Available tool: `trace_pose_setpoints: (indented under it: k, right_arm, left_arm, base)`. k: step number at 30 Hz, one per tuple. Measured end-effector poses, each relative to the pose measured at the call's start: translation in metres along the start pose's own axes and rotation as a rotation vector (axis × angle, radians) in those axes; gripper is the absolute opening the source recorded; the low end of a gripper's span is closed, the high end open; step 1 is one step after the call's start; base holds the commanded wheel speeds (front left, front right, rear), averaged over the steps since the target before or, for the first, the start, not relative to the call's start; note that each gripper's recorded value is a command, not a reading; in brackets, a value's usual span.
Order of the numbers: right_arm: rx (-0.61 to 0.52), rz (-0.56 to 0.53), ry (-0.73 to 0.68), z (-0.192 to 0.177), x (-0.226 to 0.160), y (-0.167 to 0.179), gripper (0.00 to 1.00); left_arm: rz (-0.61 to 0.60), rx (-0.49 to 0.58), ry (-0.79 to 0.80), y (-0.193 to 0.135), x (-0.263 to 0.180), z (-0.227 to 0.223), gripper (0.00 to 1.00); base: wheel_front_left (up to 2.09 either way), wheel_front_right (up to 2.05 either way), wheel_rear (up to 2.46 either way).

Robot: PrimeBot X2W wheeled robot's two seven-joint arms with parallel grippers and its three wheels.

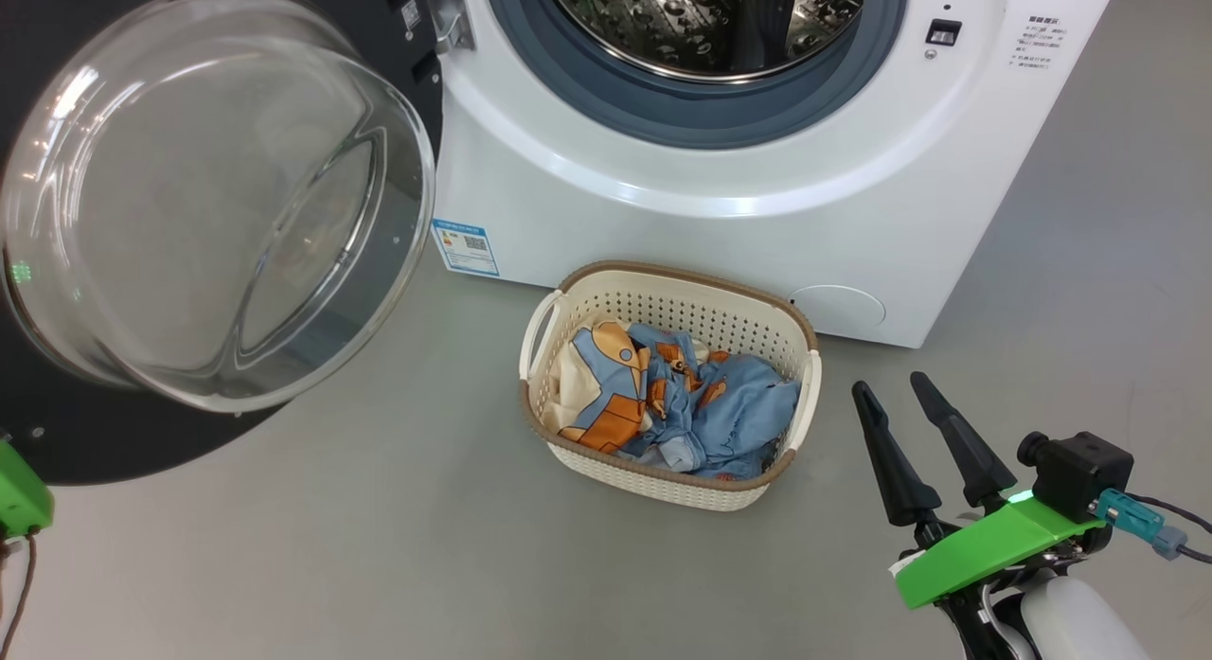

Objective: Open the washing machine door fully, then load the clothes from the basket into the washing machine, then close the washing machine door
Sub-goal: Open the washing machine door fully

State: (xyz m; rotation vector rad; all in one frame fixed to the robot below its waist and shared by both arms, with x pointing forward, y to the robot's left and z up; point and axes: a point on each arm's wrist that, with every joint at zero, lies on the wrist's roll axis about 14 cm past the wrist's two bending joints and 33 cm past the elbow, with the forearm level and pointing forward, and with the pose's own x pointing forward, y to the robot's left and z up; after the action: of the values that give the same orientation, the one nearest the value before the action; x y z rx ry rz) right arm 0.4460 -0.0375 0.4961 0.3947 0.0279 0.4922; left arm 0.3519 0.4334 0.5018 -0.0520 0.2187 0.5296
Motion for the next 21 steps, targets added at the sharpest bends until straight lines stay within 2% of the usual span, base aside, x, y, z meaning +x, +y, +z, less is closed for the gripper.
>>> trace_pose_setpoints:
  k: [21]
  right_arm:
    - [-0.025, 0.009, -0.029, 0.015, -0.007, 0.008, 1.00]
  left_arm:
    - [-0.047, -0.004, -0.038, -0.004, -0.007, 0.002, 0.00]
  base:
    - [0.00, 0.00, 0.00]
